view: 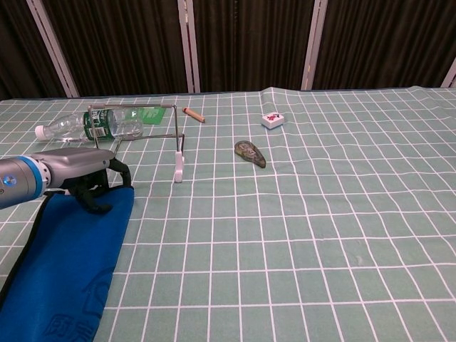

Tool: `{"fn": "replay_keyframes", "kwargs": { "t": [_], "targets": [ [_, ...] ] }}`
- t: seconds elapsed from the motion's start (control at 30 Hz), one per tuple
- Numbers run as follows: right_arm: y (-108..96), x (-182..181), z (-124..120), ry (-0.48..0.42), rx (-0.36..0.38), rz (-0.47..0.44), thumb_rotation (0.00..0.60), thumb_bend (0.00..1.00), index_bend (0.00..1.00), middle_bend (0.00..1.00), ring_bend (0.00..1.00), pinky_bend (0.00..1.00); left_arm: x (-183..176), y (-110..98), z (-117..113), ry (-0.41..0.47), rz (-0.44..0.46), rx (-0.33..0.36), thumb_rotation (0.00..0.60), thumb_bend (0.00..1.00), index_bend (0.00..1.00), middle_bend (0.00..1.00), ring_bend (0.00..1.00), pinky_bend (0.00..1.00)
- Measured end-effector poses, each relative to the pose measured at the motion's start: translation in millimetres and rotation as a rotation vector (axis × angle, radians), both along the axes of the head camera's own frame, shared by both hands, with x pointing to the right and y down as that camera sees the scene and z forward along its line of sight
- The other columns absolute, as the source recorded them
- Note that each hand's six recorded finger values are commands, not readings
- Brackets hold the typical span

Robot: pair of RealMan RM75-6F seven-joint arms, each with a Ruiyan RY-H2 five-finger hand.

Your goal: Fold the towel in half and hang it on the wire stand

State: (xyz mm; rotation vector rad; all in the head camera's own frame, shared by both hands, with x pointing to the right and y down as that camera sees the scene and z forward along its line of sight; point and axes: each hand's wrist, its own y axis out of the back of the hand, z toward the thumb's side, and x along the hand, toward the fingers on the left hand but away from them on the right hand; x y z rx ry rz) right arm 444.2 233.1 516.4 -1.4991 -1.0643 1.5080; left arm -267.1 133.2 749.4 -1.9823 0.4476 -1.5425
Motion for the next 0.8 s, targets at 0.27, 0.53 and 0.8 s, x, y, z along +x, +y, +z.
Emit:
{"fn": "replay_keyframes", "kwargs": {
  "t": [0.27,0.53,0.8],
  "targets": [
    [0.1,-0.7,-0.3,0.0,0.001,-0.003,0.6,0.0,0.0,0.0,0.0,0.0,-0.8,1.5,-0.4,0.009,-0.005,0.005,0.6,0.37,0.57,0.88,0.91,1.0],
    [0.5,-1.5,-1.0,0.0,0.003,-0.004,0.6,0.0,0.0,0.0,0.0,0.0,0.1,2.0,-6.1,0.032,-0.002,0.031,0.6,0.37,0.58,0.88,0.91,1.0],
    [0.6,-1.7,-1.4,0.0,0.003,-0.004,0.6,0.0,0.0,0.0,0.0,0.0,-0.5,1.8,-8.6,0.035,0.004,0.039,0.6,0.43,0.6,0.88,0.91,1.0]
  ]
}}
